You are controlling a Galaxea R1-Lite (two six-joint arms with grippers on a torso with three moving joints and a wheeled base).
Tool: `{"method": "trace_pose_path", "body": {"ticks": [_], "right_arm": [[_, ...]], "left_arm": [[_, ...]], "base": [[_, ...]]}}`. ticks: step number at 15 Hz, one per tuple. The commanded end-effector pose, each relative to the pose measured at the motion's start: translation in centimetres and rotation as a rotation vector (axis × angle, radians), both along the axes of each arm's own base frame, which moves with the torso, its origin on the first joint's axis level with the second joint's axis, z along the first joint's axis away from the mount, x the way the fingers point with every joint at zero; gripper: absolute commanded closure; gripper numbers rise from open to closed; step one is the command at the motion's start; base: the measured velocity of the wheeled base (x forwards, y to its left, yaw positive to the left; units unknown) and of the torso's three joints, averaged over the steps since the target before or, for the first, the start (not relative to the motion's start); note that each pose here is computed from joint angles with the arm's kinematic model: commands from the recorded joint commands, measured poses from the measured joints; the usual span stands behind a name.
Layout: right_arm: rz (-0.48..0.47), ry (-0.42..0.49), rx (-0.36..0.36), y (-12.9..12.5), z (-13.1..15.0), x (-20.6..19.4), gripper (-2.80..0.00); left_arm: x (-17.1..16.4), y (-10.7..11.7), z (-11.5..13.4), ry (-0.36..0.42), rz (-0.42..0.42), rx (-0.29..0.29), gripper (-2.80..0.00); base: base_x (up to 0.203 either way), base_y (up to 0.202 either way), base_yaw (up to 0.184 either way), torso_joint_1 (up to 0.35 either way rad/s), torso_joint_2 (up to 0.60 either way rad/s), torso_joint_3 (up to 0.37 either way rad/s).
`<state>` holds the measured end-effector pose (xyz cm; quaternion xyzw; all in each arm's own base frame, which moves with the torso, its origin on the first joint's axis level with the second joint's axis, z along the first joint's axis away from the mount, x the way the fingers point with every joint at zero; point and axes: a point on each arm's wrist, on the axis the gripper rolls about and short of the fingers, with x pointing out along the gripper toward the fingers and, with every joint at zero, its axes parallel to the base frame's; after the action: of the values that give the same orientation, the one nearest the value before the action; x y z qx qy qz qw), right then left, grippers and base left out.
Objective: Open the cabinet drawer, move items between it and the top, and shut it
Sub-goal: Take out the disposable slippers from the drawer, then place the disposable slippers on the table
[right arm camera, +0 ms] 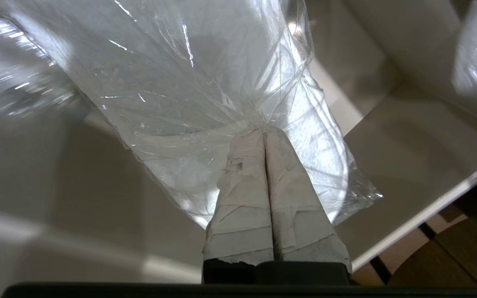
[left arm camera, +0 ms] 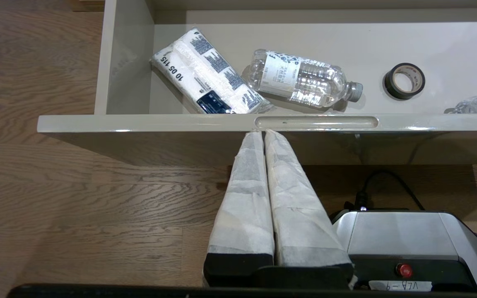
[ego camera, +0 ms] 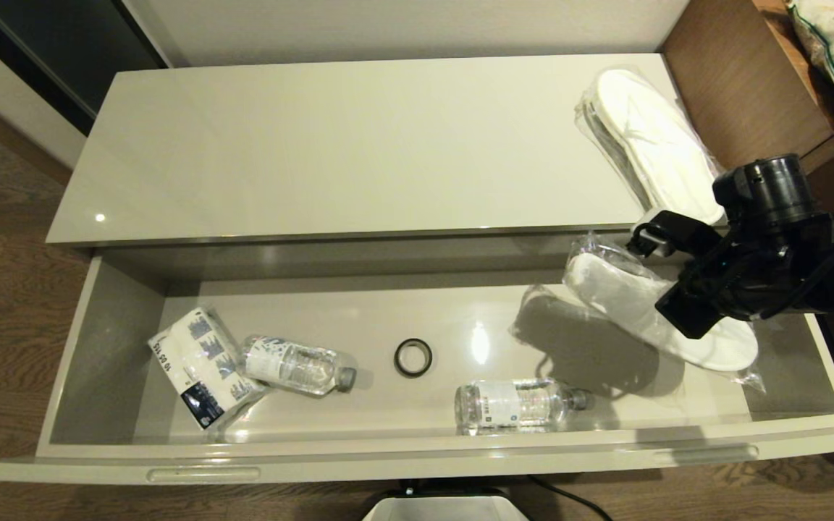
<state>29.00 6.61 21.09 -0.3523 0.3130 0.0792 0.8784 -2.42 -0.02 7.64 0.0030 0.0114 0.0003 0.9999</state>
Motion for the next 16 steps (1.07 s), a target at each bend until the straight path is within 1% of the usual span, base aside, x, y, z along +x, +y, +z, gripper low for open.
{"method": "trace_pose_path", "body": {"ticks": [1,3,6,7,8,9,10,11,12,14,16], "right_arm": [[0.048,-0.058,0.037,0.5,3.8,-4.5,0.0],[0.116,-0.071,0.071,1.5,6.7,-7.9,0.0],[0.143,-0.143,0.122,2.1,11.1,-8.9,0.0],[0.145,-0.17,0.134,2.5,12.3,-8.2,0.0],[0.138,-0.179,0.134,3.3,12.8,-6.6,0.0],[0.124,-0.191,0.133,4.4,13.0,-4.2,0.0],[0.101,-0.216,0.135,5.6,12.9,-1.4,0.0],[0.077,-0.237,0.133,6.6,12.1,1.8,0.0],[0.058,-0.286,0.131,7.6,10.5,5.4,0.0],[0.026,-0.411,0.122,8.5,7.5,11.0,0.0],[0.004,-0.548,0.133,8.7,5.7,14.5,0.0]], "left_arm": [[0.0,0.0,0.0,0.0,0.001,0.0,0.0],[0.0,0.0,0.0,0.0,0.001,0.0,0.0],[0.0,0.0,0.0,0.0,0.001,0.0,0.0],[0.0,0.0,0.0,0.0,0.001,0.0,0.0],[0.0,0.0,0.0,0.0,0.001,0.0,0.0],[0.0,0.0,0.0,0.0,0.001,0.0,0.0],[0.0,0.0,0.0,0.0,0.001,0.0,0.0],[0.0,0.0,0.0,0.0,0.001,0.0,0.0],[0.0,0.0,0.0,0.0,0.001,0.0,0.0],[0.0,0.0,0.0,0.0,0.001,0.0,0.0],[0.0,0.0,0.0,0.0,0.001,0.0,0.0]], "base": [[0.0,0.0,0.0,0.0,0.0,0.0],[0.0,0.0,0.0,0.0,0.0,0.0],[0.0,0.0,0.0,0.0,0.0,0.0],[0.0,0.0,0.0,0.0,0.0,0.0],[0.0,0.0,0.0,0.0,0.0,0.0],[0.0,0.0,0.0,0.0,0.0,0.0],[0.0,0.0,0.0,0.0,0.0,0.0],[0.0,0.0,0.0,0.0,0.0,0.0],[0.0,0.0,0.0,0.0,0.0,0.0],[0.0,0.0,0.0,0.0,0.0,0.0],[0.0,0.0,0.0,0.0,0.0,0.0]]}}
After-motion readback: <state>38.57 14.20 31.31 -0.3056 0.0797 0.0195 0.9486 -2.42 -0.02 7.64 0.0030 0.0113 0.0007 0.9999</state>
